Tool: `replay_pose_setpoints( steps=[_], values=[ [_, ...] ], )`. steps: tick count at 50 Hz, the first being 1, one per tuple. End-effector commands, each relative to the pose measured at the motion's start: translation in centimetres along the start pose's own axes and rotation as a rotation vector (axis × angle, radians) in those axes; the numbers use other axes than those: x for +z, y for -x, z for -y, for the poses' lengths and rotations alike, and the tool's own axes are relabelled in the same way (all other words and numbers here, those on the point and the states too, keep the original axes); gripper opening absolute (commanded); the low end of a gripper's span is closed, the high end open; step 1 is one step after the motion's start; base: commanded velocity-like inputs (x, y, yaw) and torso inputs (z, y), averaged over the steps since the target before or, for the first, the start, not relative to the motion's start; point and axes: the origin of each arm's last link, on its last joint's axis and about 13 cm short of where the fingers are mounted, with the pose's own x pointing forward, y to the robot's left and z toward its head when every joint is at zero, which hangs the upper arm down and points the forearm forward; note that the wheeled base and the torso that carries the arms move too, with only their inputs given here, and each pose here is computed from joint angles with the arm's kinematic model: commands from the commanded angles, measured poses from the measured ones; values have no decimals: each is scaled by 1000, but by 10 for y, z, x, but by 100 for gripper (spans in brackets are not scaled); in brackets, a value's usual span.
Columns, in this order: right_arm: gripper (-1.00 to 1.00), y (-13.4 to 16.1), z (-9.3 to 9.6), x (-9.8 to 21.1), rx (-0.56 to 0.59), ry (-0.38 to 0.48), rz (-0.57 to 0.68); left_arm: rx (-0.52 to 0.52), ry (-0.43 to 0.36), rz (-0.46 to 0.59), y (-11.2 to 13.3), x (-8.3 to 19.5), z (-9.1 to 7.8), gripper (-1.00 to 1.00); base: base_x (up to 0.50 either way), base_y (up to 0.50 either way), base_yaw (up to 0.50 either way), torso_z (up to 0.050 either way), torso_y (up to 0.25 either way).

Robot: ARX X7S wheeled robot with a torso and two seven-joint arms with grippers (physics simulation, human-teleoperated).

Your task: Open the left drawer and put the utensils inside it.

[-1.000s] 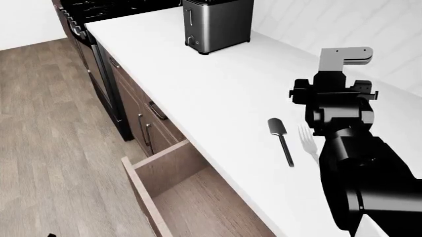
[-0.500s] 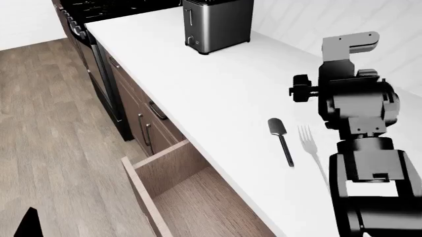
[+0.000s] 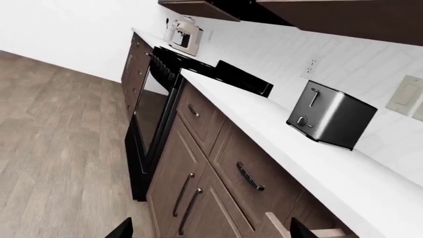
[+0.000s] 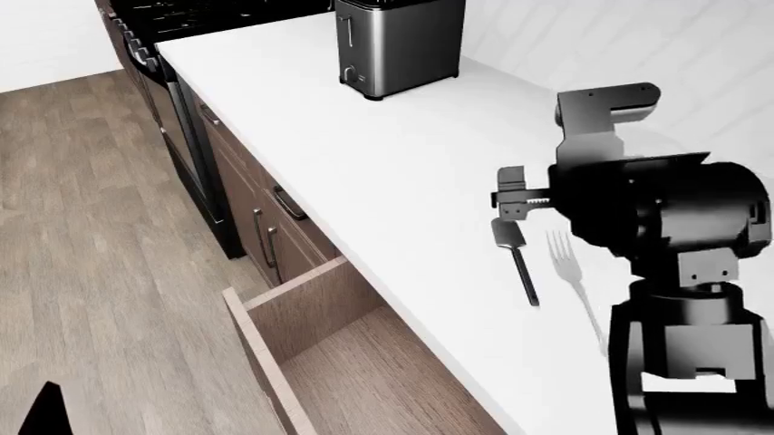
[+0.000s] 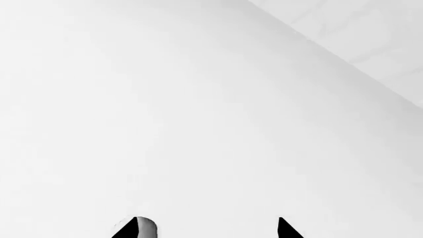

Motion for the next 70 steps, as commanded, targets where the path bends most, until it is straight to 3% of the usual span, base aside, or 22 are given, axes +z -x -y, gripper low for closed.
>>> replay_pose_setpoints(
  steps=[1, 7, 16, 33, 58, 70],
  values=[
    [100, 30, -12, -18, 87, 34, -26, 5, 2, -2, 0, -1, -1, 100, 0, 0, 0, 0, 0],
    [100, 25, -15, -22, 50, 52, -51, 7, 9, 2, 0, -1, -1, 100, 0, 0, 0, 0, 0],
    [100, 32, -26, -31, 96, 97, -76, 7, 10, 10, 0, -1, 0, 100, 0, 0, 0, 0, 0],
    [100, 52, -24, -59, 87, 117, -95, 8, 9, 5, -1, -1, -2, 100, 0, 0, 0, 0, 0],
    [100, 37, -28, -70, 62, 141, -147, 19, 19, 5, 0, -5, -5, 100, 0, 0, 0, 0, 0],
    [100, 25, -24, -76, 95, 102, -176, 18, 19, 9, 0, -4, -4, 100, 0, 0, 0, 0, 0]
  ],
)
